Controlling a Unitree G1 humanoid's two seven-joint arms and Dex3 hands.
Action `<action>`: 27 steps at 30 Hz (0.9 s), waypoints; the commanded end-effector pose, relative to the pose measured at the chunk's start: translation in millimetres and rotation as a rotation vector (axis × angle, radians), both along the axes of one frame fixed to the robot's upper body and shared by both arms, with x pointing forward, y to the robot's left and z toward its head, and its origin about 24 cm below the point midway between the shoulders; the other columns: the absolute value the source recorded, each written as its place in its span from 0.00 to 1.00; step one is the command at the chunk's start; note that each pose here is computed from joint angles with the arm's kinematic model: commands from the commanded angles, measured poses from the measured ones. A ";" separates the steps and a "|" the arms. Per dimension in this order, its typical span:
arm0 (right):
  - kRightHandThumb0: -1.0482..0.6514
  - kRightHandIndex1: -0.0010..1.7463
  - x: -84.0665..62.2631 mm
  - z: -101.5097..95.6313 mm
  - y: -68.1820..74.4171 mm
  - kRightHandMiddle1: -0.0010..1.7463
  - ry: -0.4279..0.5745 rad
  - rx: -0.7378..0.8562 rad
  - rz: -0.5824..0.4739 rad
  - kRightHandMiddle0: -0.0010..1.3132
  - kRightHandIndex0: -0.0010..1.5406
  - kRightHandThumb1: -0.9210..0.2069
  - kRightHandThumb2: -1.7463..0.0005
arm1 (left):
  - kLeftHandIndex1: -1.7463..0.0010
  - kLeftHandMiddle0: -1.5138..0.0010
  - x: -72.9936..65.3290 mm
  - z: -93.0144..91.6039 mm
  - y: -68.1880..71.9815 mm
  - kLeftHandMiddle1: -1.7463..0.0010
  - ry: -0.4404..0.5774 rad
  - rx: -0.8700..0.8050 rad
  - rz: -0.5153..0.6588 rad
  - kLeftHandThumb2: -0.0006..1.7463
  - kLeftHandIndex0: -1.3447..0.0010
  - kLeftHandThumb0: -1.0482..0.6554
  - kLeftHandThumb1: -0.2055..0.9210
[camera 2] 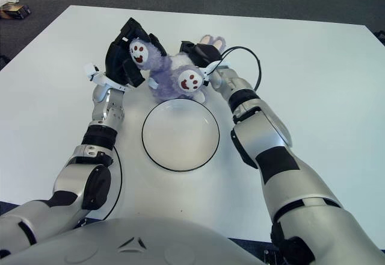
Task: Put the doll into the plate.
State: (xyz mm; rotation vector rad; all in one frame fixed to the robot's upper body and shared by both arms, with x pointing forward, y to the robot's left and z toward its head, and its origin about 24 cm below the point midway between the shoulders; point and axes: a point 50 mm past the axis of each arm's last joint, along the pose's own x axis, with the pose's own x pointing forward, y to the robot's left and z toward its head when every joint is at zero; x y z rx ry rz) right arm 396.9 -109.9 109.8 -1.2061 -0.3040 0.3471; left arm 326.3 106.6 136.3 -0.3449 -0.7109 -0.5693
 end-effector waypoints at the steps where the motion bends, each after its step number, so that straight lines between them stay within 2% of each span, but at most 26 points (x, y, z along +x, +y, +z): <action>1: 0.62 0.86 1.9 -4.6 -12.1 1.00 0.045 0.008 -0.074 0.52 0.62 0.86 0.06 | 0.42 0.93 -4.8 5.9 9.6 0.33 -0.046 0.003 0.095 0.39 0.99 0.16 0.98; 7: 0.62 0.90 7.2 5.0 -15.7 1.00 0.046 0.008 -0.112 0.49 0.59 0.83 0.07 | 0.48 0.94 -7.4 9.3 21.6 0.36 -0.072 0.010 0.194 0.39 1.00 0.13 1.00; 18: 0.62 0.90 11.6 19.7 -24.3 1.00 -0.030 0.028 -0.159 0.46 0.56 0.78 0.10 | 0.41 0.93 -4.0 4.2 39.8 0.38 -0.036 -0.071 0.280 0.35 1.00 0.12 1.00; 24: 0.62 0.92 13.7 31.9 -28.9 1.00 -0.086 0.026 -0.159 0.44 0.54 0.75 0.11 | 0.38 0.92 0.1 -7.0 54.9 0.37 0.022 -0.080 0.385 0.36 1.00 0.12 1.00; 27: 0.62 0.93 14.6 36.5 -30.5 1.00 -0.106 0.021 -0.160 0.44 0.53 0.75 0.11 | 0.37 0.92 2.1 -10.0 57.6 0.37 0.037 -0.075 0.413 0.35 1.00 0.12 1.00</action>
